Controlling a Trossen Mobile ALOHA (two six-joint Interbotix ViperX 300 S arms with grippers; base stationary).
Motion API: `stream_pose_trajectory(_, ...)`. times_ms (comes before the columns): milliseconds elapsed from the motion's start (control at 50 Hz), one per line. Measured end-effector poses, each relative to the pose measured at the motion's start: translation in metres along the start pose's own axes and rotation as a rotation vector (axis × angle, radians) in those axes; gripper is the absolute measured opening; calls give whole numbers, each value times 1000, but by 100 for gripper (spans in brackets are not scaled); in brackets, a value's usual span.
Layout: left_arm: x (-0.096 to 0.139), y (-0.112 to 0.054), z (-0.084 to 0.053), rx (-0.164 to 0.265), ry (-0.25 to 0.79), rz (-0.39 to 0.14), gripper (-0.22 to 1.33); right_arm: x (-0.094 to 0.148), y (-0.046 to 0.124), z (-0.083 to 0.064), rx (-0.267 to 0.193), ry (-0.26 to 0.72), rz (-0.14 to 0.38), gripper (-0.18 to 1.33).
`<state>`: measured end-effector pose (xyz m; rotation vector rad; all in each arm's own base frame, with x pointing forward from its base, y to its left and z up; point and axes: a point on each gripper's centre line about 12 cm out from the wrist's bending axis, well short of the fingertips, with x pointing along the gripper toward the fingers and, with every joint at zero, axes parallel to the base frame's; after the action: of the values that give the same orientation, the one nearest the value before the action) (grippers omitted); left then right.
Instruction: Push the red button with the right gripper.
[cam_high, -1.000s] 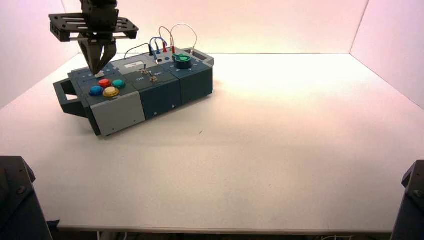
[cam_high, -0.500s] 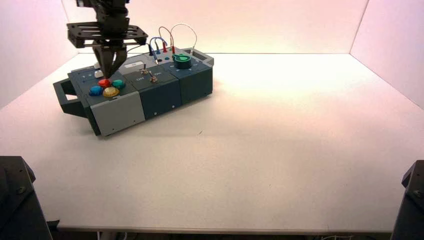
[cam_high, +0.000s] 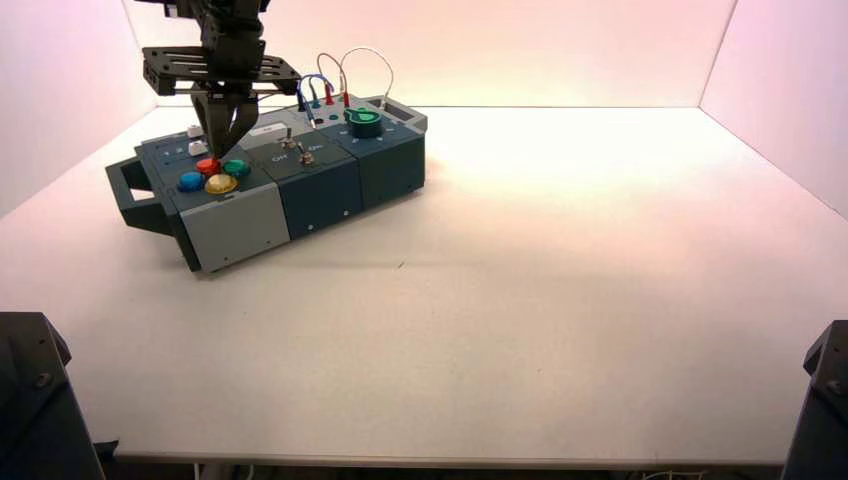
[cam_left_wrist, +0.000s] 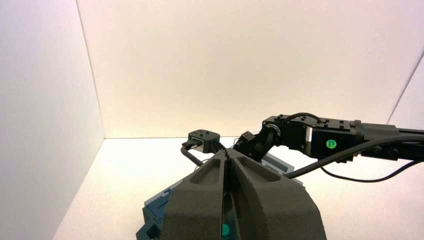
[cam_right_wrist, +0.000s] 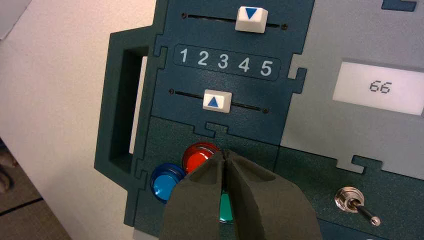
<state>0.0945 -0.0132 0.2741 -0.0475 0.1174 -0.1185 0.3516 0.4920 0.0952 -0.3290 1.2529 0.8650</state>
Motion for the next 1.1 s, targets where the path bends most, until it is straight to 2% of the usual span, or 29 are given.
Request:
stream_pose_trajectory(280, 0, 0, 0, 1, 1, 2, -16, -1, 1, 0, -3, 4, 1, -14)
stream_pose_trajectory(640, 0, 0, 0, 0, 0, -1, -16, -18, 9, 15, -22, -35, 8, -14)
stream_pose_trajectory(1100, 0, 0, 1, 0, -2, -1, -16, -12, 8, 12, -22, 3, 6, -14)
